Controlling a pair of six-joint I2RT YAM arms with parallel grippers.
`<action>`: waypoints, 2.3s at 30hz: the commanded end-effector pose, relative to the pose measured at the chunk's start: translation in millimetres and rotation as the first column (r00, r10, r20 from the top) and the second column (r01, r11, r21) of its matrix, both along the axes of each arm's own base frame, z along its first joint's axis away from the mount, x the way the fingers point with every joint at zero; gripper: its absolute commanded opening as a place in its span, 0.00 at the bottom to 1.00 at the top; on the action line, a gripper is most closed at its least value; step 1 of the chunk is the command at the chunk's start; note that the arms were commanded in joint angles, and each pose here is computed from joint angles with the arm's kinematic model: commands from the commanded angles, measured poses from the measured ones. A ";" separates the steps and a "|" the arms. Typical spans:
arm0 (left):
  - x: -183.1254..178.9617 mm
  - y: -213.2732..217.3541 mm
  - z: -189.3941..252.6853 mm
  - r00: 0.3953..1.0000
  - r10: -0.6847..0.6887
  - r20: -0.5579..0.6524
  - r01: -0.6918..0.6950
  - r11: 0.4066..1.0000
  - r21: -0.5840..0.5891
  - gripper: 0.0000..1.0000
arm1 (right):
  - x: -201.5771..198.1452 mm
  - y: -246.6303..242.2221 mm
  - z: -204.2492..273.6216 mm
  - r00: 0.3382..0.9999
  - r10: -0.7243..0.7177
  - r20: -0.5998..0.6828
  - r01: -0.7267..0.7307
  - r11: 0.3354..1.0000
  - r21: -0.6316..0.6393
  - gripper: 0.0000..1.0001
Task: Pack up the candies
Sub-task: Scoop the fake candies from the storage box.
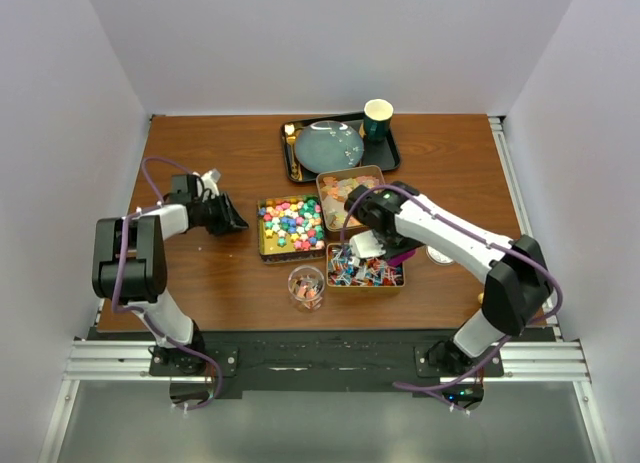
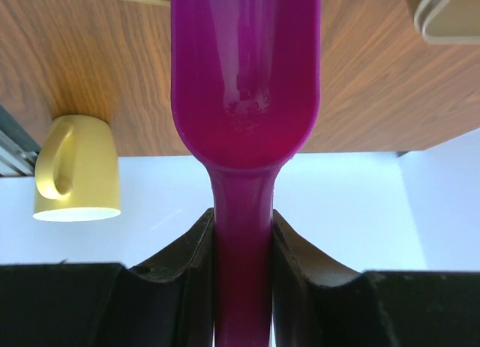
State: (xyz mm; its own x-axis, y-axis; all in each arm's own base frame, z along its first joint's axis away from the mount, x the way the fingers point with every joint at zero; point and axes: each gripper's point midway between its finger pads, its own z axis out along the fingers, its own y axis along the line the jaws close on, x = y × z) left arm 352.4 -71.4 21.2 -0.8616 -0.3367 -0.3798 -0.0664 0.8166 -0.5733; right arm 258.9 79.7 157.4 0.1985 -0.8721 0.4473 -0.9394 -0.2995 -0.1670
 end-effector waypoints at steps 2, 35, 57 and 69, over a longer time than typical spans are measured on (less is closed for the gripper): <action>-26.3 -2.5 -35.7 0.991 -0.010 -0.133 0.014 0.999 0.029 0.36 | -38.0 -24.5 7.2 0.977 0.037 -0.210 -0.090 0.965 -0.248 0.00; -25.8 -10.2 -20.6 0.997 -0.025 -0.068 0.025 1.000 -0.010 0.37 | -60.7 73.5 -92.6 0.921 -0.151 -0.358 0.227 0.957 0.181 0.00; -12.3 -19.3 0.8 0.986 -0.161 0.046 0.162 0.986 -0.032 0.41 | -65.9 82.1 -97.1 0.879 -0.084 -0.470 0.377 0.725 0.577 0.00; -6.7 -18.7 6.7 0.985 -0.161 0.066 0.163 0.986 -0.026 0.57 | -62.1 71.7 -65.7 0.898 -0.096 -0.430 0.386 0.644 0.661 0.00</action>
